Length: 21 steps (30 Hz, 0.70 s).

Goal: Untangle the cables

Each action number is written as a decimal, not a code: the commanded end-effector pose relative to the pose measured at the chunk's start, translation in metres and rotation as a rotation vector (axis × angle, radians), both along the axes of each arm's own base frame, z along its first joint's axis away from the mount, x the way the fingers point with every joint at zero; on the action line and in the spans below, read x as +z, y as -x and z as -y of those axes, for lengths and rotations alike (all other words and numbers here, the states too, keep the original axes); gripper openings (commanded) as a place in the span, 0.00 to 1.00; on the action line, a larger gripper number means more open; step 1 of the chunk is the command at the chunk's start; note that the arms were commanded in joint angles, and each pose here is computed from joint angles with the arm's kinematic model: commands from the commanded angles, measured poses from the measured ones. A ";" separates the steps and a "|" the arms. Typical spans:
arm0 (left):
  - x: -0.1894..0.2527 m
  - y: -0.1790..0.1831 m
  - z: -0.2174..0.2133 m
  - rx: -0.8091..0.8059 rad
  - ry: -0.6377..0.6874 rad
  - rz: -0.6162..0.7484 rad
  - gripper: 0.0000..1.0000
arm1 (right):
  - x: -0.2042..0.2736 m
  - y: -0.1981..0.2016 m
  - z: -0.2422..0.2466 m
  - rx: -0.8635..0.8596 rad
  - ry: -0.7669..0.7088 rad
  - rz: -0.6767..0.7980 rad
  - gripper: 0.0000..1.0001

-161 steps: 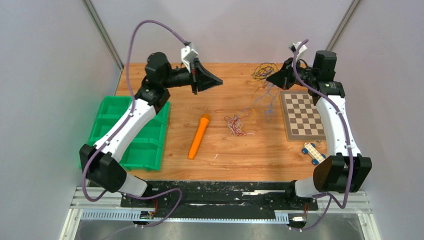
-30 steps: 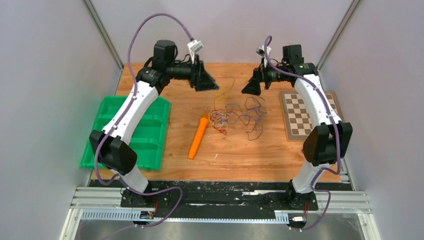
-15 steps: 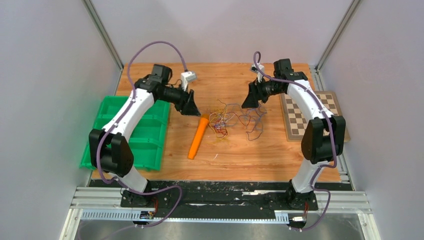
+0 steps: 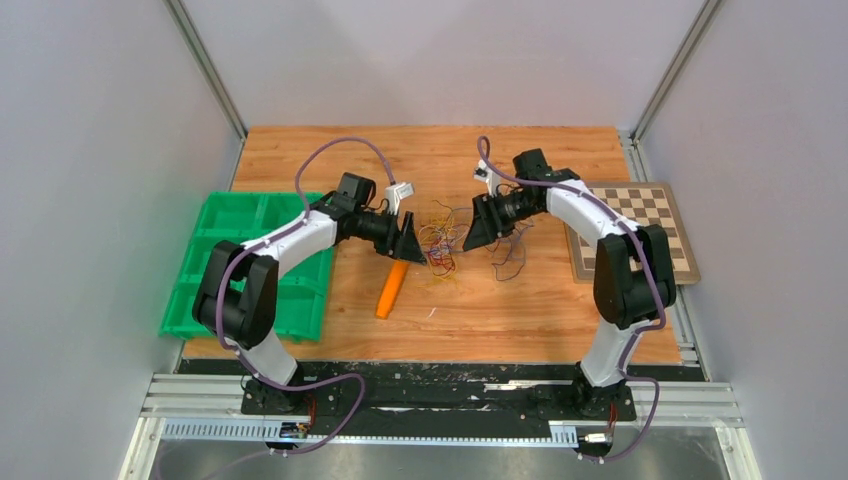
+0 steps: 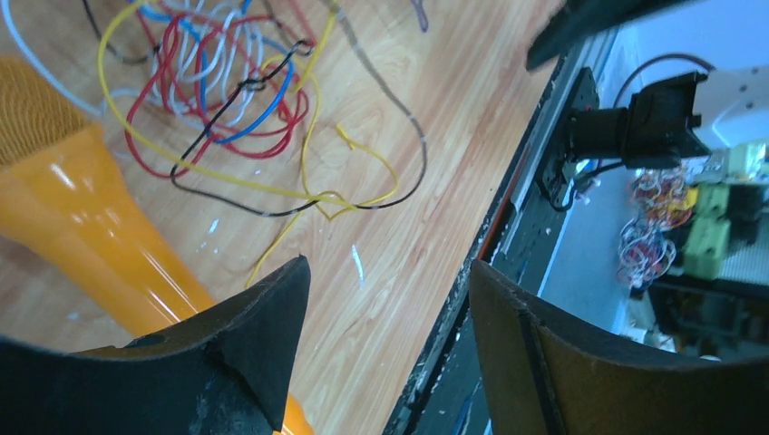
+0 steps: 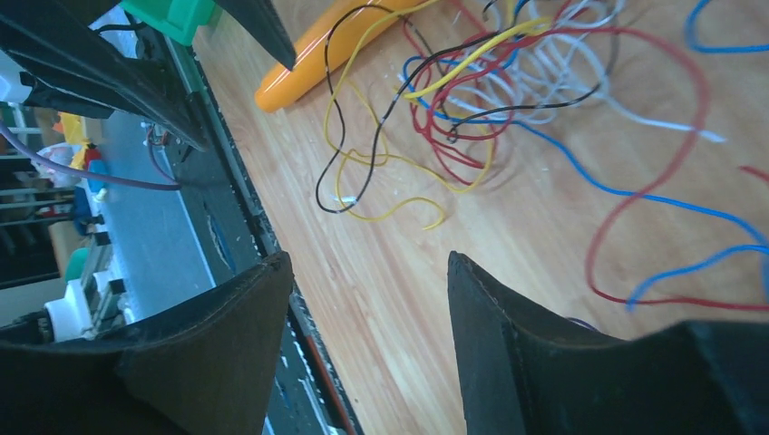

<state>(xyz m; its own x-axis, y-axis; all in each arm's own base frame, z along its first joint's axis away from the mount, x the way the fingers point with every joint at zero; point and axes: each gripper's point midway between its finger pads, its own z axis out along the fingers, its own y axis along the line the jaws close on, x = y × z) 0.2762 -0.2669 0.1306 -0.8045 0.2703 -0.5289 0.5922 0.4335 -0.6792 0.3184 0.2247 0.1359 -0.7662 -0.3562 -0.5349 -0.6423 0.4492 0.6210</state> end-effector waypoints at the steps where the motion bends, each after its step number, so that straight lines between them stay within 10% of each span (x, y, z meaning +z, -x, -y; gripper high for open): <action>1: 0.018 -0.011 0.011 0.119 0.115 0.011 0.73 | 0.005 0.001 -0.027 -0.046 -0.049 -0.008 0.62; 9: 0.032 -0.011 0.003 0.119 0.092 0.124 0.74 | -0.029 0.022 -0.060 -0.030 -0.056 -0.135 0.57; 16: 0.064 -0.006 -0.005 0.100 0.120 0.280 0.80 | -0.012 0.014 -0.073 0.001 -0.141 -0.121 0.05; 21: 0.087 0.002 -0.014 0.042 0.128 0.424 0.90 | 0.043 0.023 -0.080 0.092 -0.275 -0.065 0.00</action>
<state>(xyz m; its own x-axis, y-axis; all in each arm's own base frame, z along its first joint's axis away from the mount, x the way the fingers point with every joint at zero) 0.2739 -0.2585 0.1880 -0.6766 0.1303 -0.7247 0.6972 0.4302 -0.5735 0.2919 0.2909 0.1107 -0.8556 -0.3062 -0.4173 -0.5118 0.3810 0.7700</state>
